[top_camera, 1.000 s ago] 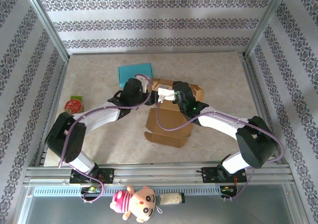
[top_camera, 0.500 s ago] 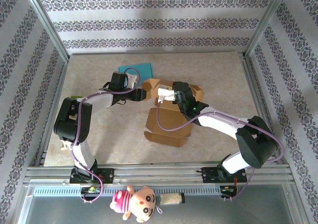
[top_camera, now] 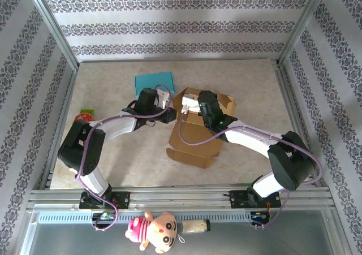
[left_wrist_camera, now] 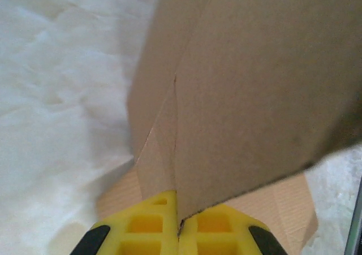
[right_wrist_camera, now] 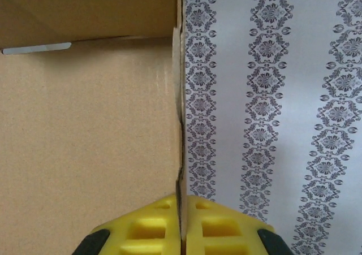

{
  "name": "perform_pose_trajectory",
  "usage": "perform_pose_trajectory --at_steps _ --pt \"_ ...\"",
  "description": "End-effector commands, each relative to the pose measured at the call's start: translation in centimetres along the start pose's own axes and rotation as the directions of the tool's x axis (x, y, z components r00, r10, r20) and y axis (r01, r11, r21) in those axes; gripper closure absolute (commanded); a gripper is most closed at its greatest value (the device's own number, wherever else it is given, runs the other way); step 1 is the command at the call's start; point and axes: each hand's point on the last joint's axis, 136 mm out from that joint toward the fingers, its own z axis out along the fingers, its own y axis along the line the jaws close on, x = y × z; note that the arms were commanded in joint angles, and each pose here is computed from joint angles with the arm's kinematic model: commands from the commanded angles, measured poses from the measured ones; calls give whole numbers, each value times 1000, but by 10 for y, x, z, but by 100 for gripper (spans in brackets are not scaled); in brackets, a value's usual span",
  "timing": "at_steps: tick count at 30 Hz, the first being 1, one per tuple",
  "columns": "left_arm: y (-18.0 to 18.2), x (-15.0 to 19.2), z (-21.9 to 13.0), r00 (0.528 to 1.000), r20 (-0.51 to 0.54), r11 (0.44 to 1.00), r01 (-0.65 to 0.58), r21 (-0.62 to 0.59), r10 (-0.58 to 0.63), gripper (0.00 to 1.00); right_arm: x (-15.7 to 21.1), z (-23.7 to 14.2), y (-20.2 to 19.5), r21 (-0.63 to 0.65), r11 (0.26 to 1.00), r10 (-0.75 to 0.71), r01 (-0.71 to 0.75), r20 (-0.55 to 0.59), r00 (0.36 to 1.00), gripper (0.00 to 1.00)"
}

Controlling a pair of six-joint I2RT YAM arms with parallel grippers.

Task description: Fold the paper box

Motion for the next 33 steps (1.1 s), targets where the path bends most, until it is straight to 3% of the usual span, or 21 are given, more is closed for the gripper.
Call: perform_pose_trajectory --at_steps 1,6,11,14,17,23,27,30,33 --pt "-19 -19 -1 995 97 1000 16 -10 -15 95 -14 0 -17 49 997 50 -52 47 998 93" --pt "-33 -1 13 994 96 999 46 24 -49 93 -12 0 -23 82 995 62 -65 37 997 93" --pt "-21 32 48 994 80 997 75 34 -78 85 -16 -7 -15 104 992 71 -78 67 995 93" --pt "-20 38 58 991 100 993 85 86 -94 75 -14 -12 -4 112 990 74 -82 75 994 93" --pt "-16 40 57 994 96 997 44 59 -49 65 -8 -16 3 123 989 72 -81 75 995 93" --pt "0 37 35 994 75 992 -78 -102 85 59 -5 -14 23 95 993 58 -65 76 995 93" --pt "-6 27 7 978 119 980 -155 -125 170 51 -6 -7 32 86 995 44 -50 61 997 93" --pt "-17 23 -20 946 162 956 -259 -137 279 50 -8 -6 34 83 996 38 -43 65 997 93" --pt "-15 14 -52 889 206 901 -358 -246 409 50 -10 -7 34 82 996 36 -43 77 996 93"
